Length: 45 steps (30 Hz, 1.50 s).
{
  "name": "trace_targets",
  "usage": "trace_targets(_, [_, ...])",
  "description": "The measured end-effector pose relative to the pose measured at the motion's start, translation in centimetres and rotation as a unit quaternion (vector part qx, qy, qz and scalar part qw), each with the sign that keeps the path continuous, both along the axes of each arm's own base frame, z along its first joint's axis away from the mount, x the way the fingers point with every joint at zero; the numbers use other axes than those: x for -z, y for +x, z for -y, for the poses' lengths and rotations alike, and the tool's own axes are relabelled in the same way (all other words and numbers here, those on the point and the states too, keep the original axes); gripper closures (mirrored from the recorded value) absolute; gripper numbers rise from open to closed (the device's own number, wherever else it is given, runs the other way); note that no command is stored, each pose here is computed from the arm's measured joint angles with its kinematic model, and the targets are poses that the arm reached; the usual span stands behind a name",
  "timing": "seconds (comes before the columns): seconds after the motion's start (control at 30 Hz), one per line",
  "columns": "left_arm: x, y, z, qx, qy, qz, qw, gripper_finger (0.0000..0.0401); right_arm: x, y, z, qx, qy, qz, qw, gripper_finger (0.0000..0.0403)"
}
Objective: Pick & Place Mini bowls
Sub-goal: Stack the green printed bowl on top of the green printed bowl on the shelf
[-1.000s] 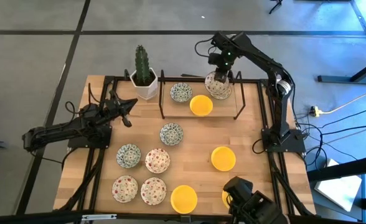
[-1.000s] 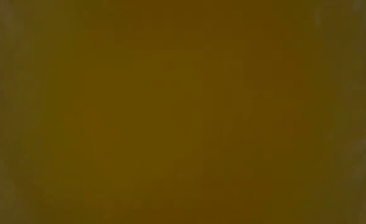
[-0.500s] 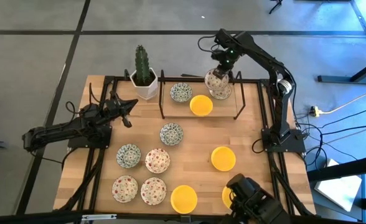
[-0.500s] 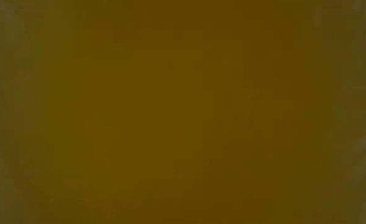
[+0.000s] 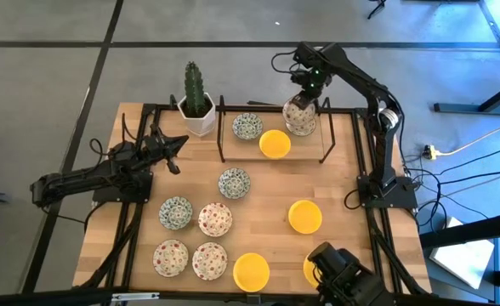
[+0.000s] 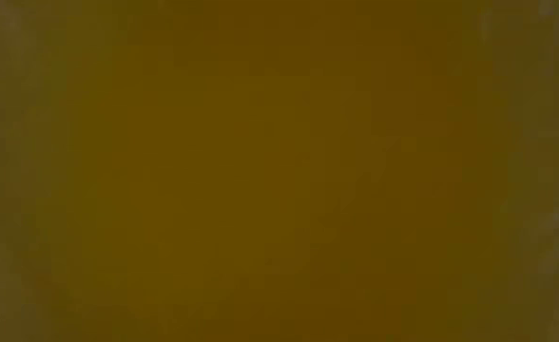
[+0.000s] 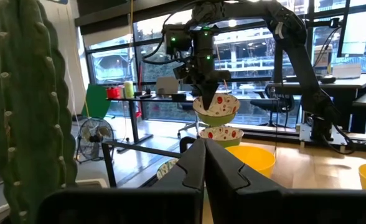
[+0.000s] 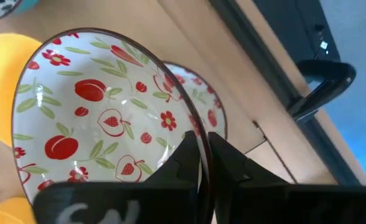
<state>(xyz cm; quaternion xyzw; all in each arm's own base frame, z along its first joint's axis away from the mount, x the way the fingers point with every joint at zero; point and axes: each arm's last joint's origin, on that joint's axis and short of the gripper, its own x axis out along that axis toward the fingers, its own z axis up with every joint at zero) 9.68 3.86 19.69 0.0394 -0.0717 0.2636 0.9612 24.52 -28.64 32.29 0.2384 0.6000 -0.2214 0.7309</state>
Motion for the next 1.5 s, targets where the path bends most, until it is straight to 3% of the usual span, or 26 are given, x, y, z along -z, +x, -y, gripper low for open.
trace_targets(0.5, [0.1,0.0,0.0,0.009,-0.016,0.004,1.000,0.0397,0.1,0.8,-0.8,-0.025,-0.004,-0.011,1.000,0.0386])
trace_targets(0.67, [0.4,0.1,0.1,0.032,-0.018,-0.013,0.999,0.0394,1.4,0.8,-0.5,-0.052,-0.007,-0.011,0.999,0.0386])
trace_targets(0.93, [0.5,0.1,0.1,0.034,-0.018,-0.017,0.999,0.0395,2.6,1.1,0.1,-0.087,-0.021,0.045,0.995,0.0386])
trace_targets(1.3, [0.5,0.1,0.1,0.026,-0.019,-0.016,0.999,0.0396,2.9,0.1,0.0,-0.087,0.004,0.020,0.996,0.0386])
trace_targets(1.5, [0.5,0.1,0.1,0.027,-0.020,-0.016,0.999,0.0397,4.7,-0.2,-0.2,-0.074,0.020,-0.008,0.997,0.0386])
